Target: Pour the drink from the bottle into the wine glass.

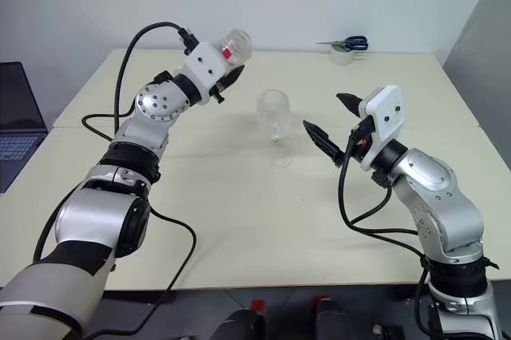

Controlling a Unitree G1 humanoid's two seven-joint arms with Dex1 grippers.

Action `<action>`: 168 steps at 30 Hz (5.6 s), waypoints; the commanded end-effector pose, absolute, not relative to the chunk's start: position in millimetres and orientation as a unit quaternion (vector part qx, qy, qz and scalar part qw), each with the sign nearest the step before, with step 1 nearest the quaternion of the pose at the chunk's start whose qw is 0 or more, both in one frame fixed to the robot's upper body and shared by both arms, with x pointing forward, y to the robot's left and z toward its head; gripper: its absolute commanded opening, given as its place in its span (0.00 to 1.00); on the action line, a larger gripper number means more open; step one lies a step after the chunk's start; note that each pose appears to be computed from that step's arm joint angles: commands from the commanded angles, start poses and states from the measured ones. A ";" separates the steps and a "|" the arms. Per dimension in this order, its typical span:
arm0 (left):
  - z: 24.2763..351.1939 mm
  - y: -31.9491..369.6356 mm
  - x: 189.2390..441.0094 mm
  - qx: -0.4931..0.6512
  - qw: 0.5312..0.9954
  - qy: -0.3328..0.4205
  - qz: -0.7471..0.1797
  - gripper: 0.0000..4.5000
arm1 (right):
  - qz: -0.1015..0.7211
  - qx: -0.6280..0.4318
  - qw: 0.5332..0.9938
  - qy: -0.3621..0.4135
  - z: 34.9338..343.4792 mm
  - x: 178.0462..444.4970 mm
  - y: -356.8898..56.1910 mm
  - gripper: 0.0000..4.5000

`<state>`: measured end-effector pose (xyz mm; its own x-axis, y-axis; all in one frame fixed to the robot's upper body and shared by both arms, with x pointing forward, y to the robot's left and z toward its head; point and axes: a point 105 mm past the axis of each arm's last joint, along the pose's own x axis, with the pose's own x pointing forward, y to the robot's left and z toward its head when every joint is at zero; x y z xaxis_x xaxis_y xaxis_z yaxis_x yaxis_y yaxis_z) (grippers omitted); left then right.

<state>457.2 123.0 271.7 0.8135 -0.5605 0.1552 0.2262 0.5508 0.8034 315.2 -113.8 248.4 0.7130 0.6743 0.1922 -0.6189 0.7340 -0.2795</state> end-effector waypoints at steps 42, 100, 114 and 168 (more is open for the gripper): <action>292.4 125.2 453.4 0.637 0.705 -0.224 -0.215 0.37 | 0.327 -0.115 0.920 -0.185 263.7 311.8 -121.5 1.00; 303.1 125.1 453.3 0.720 0.625 -0.229 -0.198 0.37 | 0.392 -0.082 0.897 -0.184 257.2 284.0 -104.1 1.00; 306.2 123.9 455.8 0.737 0.609 -0.223 -0.190 0.37 | 0.379 -0.083 0.903 -0.186 259.0 284.3 -106.6 1.00; 335.9 127.1 444.1 0.445 0.820 -0.274 -0.234 0.37 | 0.395 -0.085 0.897 -0.182 258.2 284.8 -100.2 1.00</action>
<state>449.6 123.5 306.3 0.7604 -0.6383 0.1201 0.1912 0.3967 0.8978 292.3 -106.3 247.5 0.6629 0.7119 0.2319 -0.6604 0.7019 -0.2668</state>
